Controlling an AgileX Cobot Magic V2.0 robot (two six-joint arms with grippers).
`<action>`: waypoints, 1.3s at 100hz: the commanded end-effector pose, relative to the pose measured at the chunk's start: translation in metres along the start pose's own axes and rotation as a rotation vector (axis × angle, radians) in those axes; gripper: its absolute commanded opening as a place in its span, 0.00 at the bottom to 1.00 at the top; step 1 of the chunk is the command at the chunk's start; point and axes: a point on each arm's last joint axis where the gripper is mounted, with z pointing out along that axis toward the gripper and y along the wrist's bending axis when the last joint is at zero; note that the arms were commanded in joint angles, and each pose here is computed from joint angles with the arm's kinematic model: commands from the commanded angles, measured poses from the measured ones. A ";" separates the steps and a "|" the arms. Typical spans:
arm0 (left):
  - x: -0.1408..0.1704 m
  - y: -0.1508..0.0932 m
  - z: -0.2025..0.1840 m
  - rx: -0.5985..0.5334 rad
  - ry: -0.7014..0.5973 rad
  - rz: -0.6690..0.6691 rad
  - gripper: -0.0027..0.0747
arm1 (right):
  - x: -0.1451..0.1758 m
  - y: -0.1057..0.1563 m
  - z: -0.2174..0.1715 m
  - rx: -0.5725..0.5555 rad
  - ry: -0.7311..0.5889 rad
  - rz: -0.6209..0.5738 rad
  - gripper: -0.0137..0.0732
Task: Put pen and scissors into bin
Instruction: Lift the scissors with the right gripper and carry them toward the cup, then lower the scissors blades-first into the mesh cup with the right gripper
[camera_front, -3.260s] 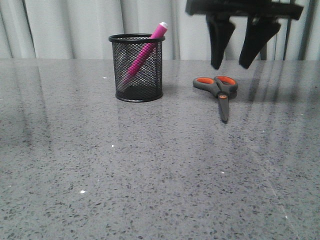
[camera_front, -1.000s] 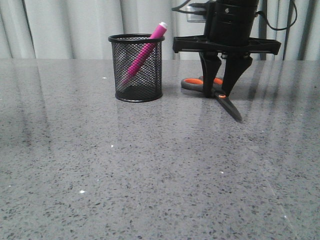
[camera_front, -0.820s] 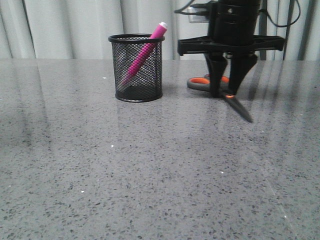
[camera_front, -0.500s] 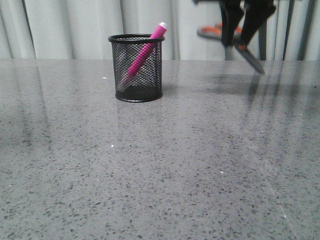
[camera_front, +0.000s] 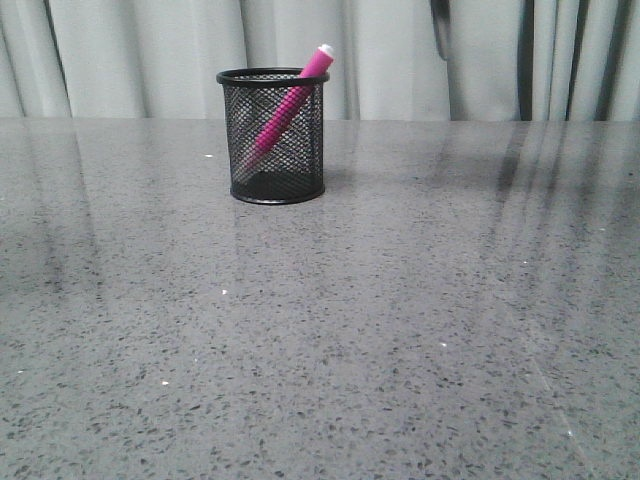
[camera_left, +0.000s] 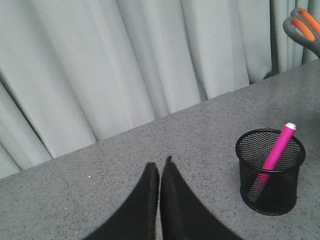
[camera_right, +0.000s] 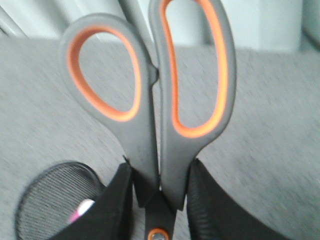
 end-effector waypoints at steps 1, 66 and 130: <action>-0.013 0.003 -0.006 -0.038 -0.072 -0.034 0.01 | -0.021 0.021 -0.030 -0.109 -0.285 -0.003 0.08; -0.013 0.002 -0.006 -0.031 -0.069 -0.034 0.01 | -0.005 0.067 0.013 -0.275 -0.512 -0.064 0.08; -0.013 0.003 -0.004 -0.030 -0.065 -0.035 0.01 | 0.036 0.073 0.055 -0.290 -0.436 -0.258 0.08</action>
